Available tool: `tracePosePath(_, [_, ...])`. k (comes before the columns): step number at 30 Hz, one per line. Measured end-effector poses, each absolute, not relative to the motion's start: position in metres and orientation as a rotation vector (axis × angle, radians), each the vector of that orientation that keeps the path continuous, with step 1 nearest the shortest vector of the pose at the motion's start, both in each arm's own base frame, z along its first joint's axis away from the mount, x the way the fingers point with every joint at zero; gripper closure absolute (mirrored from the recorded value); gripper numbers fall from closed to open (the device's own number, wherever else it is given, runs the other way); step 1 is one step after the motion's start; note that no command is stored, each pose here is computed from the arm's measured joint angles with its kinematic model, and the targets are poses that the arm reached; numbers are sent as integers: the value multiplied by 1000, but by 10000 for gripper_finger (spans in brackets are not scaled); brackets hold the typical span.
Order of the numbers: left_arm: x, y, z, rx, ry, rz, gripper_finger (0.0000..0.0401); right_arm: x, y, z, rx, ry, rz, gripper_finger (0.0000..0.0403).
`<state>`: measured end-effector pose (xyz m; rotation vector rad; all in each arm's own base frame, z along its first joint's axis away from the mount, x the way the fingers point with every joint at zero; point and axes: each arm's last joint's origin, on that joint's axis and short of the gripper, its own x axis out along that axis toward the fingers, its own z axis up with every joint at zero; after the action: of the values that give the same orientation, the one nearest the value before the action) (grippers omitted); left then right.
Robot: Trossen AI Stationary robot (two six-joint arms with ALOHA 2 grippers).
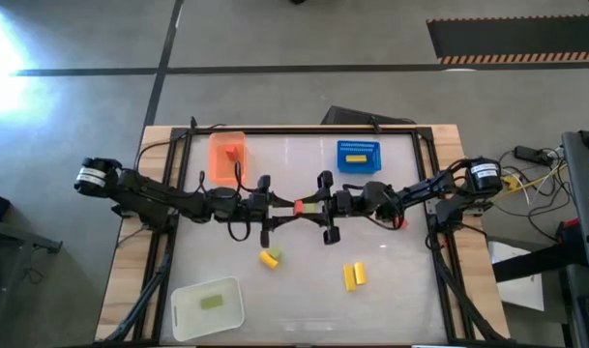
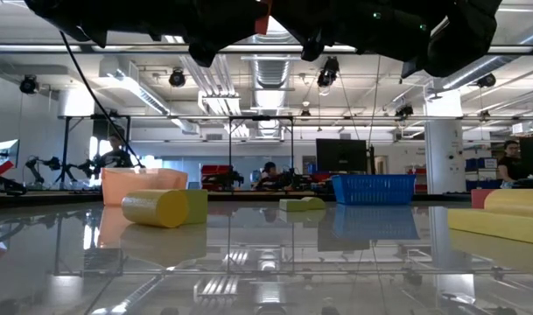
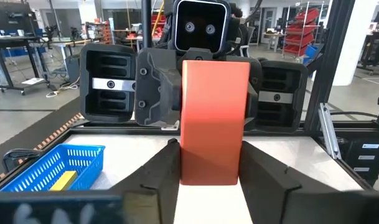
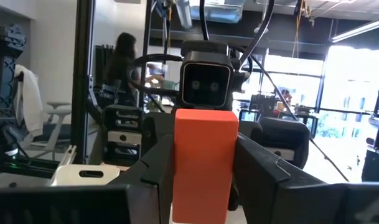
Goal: Sort & place blocks by color
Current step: Put the orange wooden block into the orange bin
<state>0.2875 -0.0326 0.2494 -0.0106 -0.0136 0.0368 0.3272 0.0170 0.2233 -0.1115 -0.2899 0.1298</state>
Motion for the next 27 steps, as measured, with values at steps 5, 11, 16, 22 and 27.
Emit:
tracePosePath(5, [287,-31,250,-11,-14,40,289,327,17,223,-108,-289,129,282])
tracePosePath(11, [288,-31,249,-21,-11,47,289,327,16,223,-68,-280,127,176])
tracePosePath(16, [283,-28,249,-11,56,119,289,326,14,227,-50,-268,58,121])
tracePosePath(22, [262,-18,254,5,215,330,289,314,9,243,-67,-167,-97,111])
tracePosePath(27, [235,2,253,-17,361,580,289,298,5,257,-77,-56,-205,124])
